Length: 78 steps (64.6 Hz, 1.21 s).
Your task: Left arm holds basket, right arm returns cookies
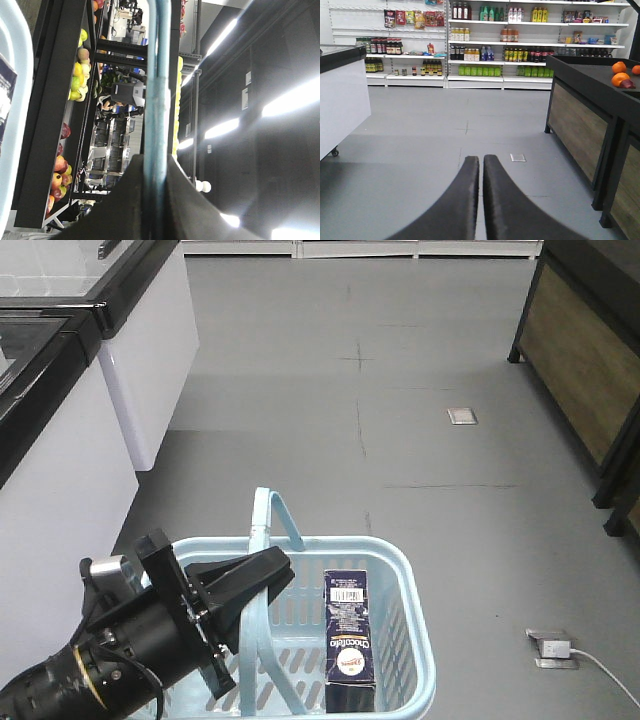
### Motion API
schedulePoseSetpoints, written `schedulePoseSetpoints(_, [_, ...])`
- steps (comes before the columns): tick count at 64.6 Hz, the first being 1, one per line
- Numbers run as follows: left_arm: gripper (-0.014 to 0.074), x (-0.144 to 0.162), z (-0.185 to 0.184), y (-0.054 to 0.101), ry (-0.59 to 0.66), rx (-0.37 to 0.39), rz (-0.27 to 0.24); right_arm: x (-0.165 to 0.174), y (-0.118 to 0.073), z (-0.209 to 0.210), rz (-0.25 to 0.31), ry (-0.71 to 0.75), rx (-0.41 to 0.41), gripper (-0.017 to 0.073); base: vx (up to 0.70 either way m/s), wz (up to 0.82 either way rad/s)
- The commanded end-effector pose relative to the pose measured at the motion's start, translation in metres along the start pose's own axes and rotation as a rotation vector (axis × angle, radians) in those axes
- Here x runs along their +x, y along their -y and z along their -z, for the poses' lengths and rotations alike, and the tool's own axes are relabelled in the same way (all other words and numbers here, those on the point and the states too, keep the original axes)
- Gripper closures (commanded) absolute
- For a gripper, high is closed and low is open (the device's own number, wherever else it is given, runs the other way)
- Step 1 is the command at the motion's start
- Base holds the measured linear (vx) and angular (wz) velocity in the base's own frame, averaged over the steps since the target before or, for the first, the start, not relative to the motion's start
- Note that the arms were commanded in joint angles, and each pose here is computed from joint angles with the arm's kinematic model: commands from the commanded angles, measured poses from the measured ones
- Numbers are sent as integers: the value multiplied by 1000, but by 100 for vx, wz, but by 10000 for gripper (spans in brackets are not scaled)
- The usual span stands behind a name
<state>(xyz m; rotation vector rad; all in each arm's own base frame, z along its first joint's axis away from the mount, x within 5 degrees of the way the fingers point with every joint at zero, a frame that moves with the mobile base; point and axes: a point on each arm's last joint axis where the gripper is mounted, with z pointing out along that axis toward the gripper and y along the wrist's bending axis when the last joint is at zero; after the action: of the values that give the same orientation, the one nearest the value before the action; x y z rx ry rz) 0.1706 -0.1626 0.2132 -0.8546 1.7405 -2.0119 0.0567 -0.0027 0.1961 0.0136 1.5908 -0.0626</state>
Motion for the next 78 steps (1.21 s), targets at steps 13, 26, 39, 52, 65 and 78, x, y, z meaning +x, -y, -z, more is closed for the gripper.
schedulePoseSetpoints(13, [594, 11, 2, 38, -98, 332, -5, -1, 1, 0, 6, 66, 12, 569, 2, 2])
schedulePoseSetpoints(26, [594, 11, 2, 38, -98, 332, -5, -1, 1, 0, 6, 66, 12, 569, 5, 4])
schedulePoseSetpoints(39, [594, 11, 2, 38, -98, 332, -5, -1, 1, 0, 6, 66, 12, 569, 8, 5])
schedulePoseSetpoints(52, [594, 11, 2, 38, -98, 332, -5, -1, 1, 0, 6, 66, 12, 569, 10, 3])
schedulePoseSetpoints(65, [594, 11, 2, 38, -98, 332, -5, -1, 1, 0, 6, 66, 12, 569, 9, 1])
schedulePoseSetpoints(78, [594, 11, 2, 38, -98, 332, -5, -1, 1, 0, 6, 66, 12, 569, 7, -9])
